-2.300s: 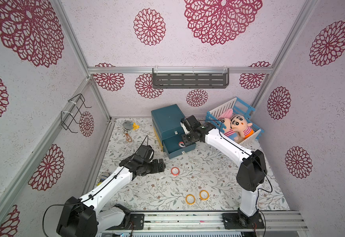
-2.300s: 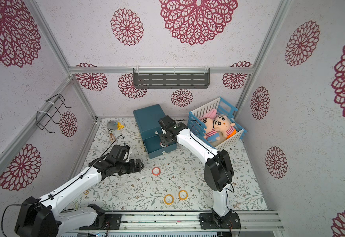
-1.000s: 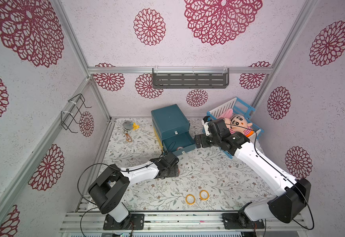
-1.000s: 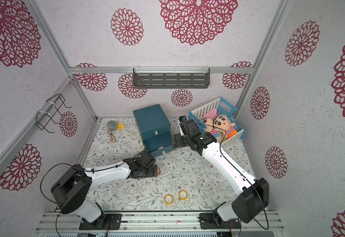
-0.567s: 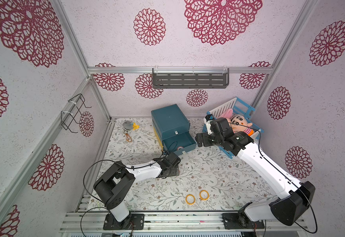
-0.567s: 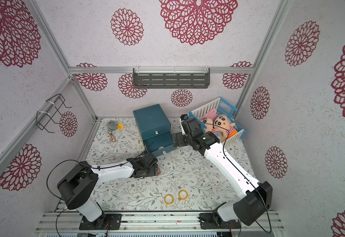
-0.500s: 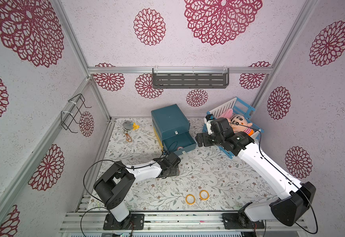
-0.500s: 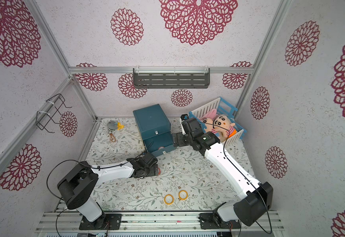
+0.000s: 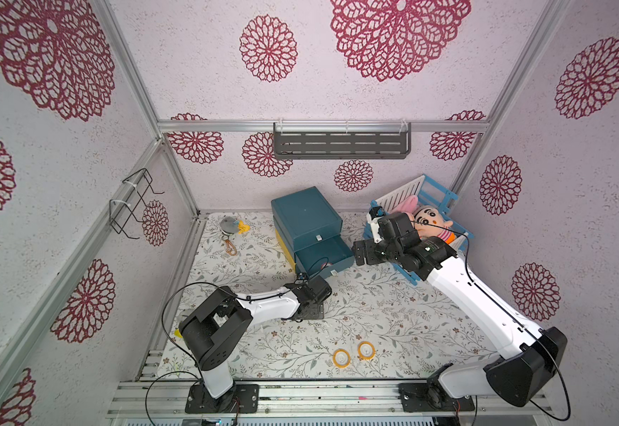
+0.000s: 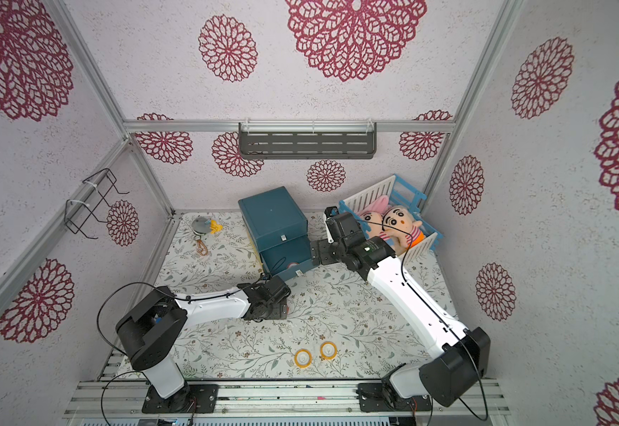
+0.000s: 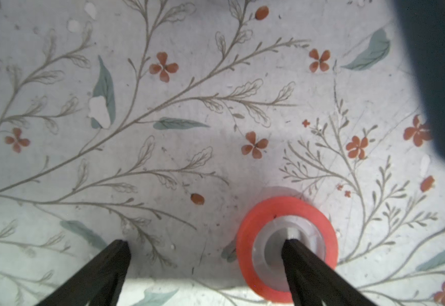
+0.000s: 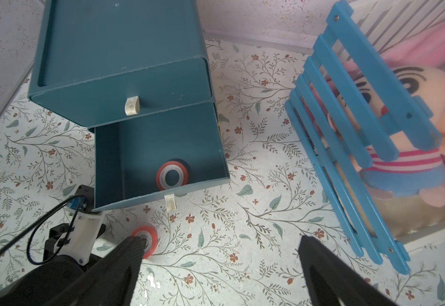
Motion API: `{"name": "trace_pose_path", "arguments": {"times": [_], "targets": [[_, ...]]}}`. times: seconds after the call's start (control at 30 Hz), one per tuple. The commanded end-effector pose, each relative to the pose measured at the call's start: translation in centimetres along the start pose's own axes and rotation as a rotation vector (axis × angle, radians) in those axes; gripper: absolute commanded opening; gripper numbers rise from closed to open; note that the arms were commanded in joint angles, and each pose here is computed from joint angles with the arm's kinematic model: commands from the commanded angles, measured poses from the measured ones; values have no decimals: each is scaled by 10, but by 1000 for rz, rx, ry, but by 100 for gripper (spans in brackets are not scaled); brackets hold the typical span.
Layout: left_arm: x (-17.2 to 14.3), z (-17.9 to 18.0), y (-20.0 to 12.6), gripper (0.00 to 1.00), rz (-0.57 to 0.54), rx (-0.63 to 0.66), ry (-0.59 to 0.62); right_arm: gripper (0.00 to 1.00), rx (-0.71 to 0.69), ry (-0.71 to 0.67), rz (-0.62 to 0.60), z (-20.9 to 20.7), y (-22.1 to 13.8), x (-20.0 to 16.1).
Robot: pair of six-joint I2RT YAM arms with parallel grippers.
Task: Place the transparent tape into the drawer according to color
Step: Move the tape to the center of the board.
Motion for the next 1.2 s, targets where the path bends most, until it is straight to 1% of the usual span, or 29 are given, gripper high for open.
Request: {"name": "trace_pose_path", "arguments": {"times": [0.0,0.23,0.4,0.53,0.6,0.67,0.77,1.0,1.17], "targets": [[-21,13,5,98,78,69,34,99,-12,26,-105,-6,-31,25],[-32,28,-6,98,106,94,31,99,-16,19,-107,-7,-33,26],[-47,50,-15,99,131,131,25,99,-15,12,-103,-7,-32,25],[-51,64,-24,99,138,153,20,99,-5,12,-106,-5,-31,26],[-47,63,-30,100,127,138,17,99,-1,10,-104,-4,-28,25],[-40,54,-37,100,120,96,14,99,3,11,-103,-3,-27,24],[-34,41,-44,99,135,44,13,99,8,11,-98,-2,-25,23],[-40,27,-41,90,204,-51,-23,99,-11,2,-97,-6,-30,21],[-41,33,-36,84,216,-40,-43,99,-17,4,-98,-9,-32,19]]}}
Point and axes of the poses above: each gripper's point midway between its finger pads, its own y axis out along the fingers, its own z axis along the line the jaws close on, x = y × z, the point moved 2 cm from there along -y, back along the fingers, and after that the axes turned 7 degrees about -y, right-handed, at the moved point
